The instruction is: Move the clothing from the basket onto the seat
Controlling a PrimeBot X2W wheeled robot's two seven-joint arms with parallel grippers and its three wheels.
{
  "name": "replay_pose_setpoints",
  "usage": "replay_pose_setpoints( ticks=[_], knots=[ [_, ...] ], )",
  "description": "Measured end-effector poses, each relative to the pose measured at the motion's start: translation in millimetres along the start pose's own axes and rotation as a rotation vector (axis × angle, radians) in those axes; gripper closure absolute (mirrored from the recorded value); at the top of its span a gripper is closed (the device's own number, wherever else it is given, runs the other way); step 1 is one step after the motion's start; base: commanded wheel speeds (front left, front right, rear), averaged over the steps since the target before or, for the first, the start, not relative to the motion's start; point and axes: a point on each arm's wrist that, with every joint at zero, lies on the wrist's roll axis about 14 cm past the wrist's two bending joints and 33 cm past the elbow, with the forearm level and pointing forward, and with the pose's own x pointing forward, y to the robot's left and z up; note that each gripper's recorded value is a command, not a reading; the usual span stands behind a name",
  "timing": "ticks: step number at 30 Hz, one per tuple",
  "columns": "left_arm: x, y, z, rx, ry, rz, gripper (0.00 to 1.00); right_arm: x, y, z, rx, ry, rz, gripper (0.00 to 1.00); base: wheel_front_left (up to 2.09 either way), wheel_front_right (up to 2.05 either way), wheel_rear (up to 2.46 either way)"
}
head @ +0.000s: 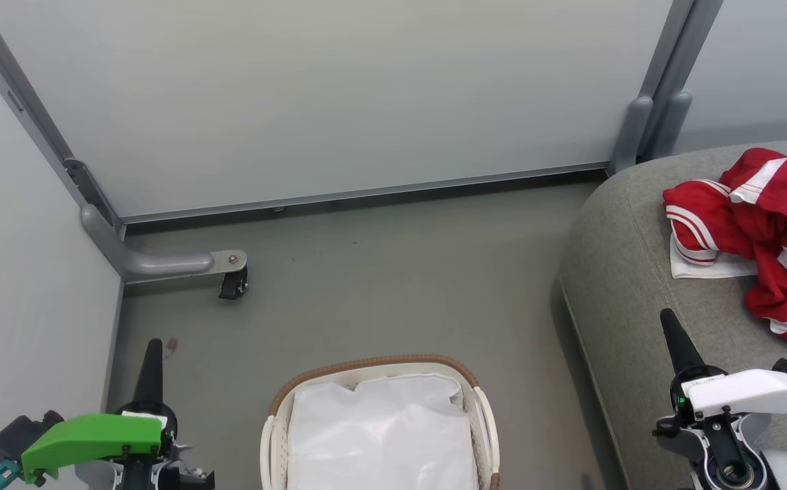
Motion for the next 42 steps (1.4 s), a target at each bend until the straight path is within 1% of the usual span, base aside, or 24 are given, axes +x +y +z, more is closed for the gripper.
replay_pose_setpoints(
  ticks=[24, 42],
  knots=[
    [4, -11, 7, -0.176, 0.001, -0.04, 1.0, -1, 5, 5, 0.196, 0.002, 0.025, 1.0, 0.0, 0.0, 0.0],
    [7, -21, 11, -0.282, 0.005, -0.079, 1.0, -2, 10, 10, 0.319, 0.003, 0.049, 1.0, 0.0, 0.0, 0.0]
  ],
)
